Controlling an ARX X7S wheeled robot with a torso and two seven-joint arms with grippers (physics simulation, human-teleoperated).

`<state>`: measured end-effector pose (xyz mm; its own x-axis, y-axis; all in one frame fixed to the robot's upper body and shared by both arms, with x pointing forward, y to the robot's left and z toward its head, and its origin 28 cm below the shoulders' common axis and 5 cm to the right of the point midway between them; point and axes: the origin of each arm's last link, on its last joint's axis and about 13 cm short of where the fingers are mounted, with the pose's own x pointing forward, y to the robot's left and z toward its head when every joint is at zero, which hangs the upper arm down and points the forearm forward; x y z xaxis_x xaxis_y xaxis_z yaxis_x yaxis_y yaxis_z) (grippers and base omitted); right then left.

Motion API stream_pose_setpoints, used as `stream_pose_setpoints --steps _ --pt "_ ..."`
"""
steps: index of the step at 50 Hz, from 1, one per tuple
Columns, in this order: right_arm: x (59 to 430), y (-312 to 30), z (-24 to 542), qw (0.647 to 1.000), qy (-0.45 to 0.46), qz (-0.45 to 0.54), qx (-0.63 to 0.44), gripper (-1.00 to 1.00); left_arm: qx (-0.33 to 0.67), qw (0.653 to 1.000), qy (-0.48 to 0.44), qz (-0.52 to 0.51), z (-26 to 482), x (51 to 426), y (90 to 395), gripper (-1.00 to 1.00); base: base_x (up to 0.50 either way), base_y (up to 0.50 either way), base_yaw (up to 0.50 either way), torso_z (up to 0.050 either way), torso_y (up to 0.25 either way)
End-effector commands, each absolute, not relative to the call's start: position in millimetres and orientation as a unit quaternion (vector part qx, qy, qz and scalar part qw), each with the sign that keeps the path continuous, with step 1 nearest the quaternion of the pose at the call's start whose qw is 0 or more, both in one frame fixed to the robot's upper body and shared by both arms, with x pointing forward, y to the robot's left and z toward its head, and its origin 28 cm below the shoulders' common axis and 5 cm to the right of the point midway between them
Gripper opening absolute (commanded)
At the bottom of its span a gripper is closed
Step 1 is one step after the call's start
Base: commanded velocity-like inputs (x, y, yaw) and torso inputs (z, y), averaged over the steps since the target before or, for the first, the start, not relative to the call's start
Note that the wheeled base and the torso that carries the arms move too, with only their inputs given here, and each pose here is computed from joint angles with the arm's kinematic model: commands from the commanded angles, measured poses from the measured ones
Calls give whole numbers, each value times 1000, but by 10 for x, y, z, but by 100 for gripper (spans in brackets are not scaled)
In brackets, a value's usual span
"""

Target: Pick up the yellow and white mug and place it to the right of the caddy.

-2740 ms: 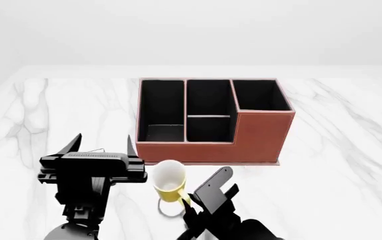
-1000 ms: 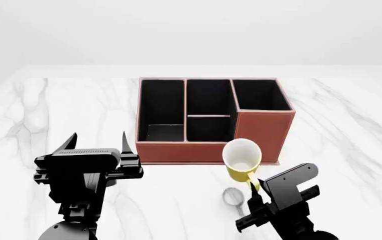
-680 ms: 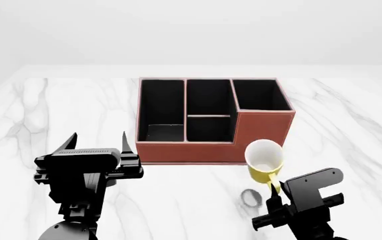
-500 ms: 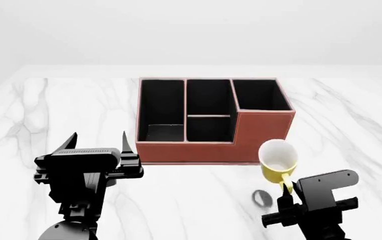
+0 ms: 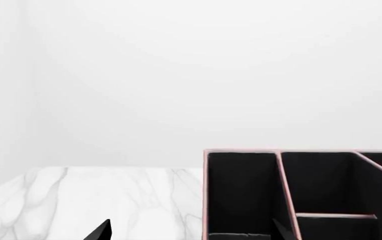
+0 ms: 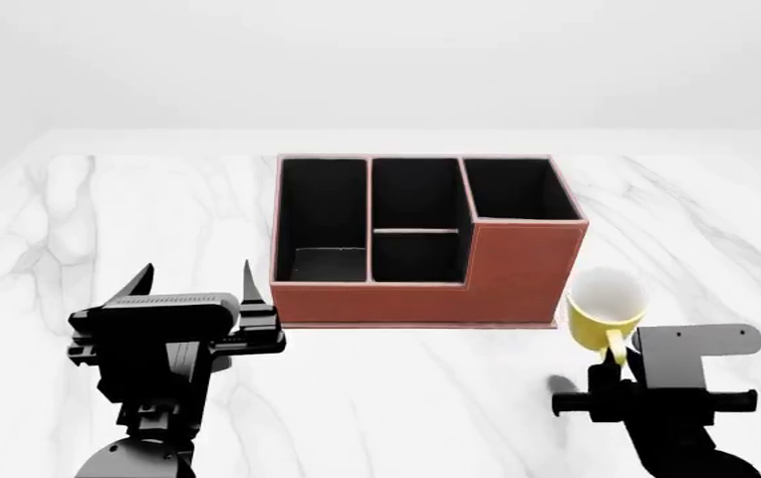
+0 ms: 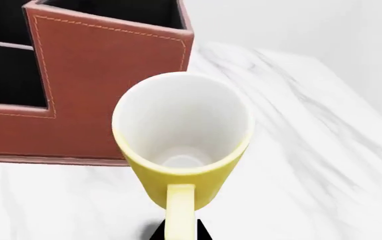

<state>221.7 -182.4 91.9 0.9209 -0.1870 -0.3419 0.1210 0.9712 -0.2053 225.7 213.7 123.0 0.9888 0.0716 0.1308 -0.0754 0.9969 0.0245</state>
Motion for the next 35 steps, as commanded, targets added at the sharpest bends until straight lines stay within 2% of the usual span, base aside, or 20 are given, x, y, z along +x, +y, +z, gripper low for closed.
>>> stream_pose_setpoints --steps 1,35 --pt "2470 -1758 839 974 200 -82 -65 -100 18 997 -65 30 1203 2271 2134 100 0 0 0 0 0" --pt "3100 -1938 747 976 194 -88 -37 -100 18 997 -63 33 1191 2267 2139 100 0 0 0 0 1"
